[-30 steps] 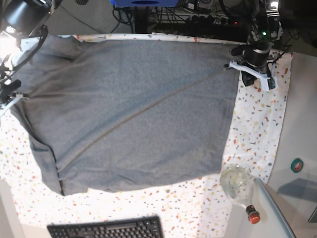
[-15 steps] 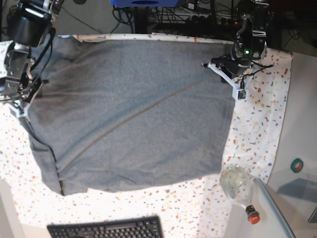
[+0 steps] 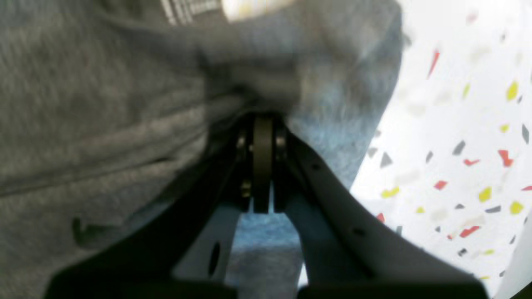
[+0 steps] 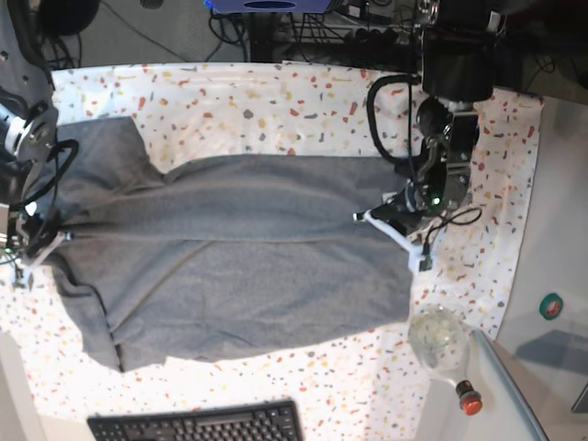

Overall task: Layout the t-shirt on the table in an organized manner, then fold the t-shirt properly
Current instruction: 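Release the shirt corner and regrasp the shirt edge with the left gripper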

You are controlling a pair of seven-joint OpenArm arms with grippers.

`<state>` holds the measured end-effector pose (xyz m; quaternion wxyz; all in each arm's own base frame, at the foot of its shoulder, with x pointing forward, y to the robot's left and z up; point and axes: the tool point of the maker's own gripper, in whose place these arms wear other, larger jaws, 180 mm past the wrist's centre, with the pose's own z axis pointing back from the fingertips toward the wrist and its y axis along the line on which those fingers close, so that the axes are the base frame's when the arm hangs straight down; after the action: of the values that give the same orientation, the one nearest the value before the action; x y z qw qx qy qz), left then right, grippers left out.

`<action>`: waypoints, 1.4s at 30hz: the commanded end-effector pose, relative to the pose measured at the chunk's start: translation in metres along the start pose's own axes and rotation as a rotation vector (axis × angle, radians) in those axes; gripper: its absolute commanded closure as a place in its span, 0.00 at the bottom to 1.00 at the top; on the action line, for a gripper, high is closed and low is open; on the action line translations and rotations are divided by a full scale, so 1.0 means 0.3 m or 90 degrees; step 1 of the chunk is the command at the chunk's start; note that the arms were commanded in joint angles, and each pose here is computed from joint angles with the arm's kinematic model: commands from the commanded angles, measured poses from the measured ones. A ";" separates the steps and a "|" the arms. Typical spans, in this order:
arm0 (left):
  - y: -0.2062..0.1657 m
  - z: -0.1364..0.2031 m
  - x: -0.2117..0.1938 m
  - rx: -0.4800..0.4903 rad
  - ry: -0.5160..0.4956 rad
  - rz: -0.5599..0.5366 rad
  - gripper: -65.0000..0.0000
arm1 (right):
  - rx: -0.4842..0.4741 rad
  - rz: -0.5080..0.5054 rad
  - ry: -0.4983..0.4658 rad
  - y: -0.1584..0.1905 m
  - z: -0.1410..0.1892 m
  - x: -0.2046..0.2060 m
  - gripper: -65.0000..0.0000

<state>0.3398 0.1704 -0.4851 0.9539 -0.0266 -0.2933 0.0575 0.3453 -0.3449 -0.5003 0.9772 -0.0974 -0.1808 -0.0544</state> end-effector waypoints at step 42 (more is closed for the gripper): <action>0.130 0.188 -0.180 -0.119 -0.061 0.217 0.15 | -0.013 -0.065 -0.207 -0.113 0.513 -0.143 0.40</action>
<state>0.2598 0.1997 -0.4737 0.9075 -0.1661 -0.3339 0.1935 0.2431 -0.3379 -0.3777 0.9352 -0.0978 -0.3279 -0.0908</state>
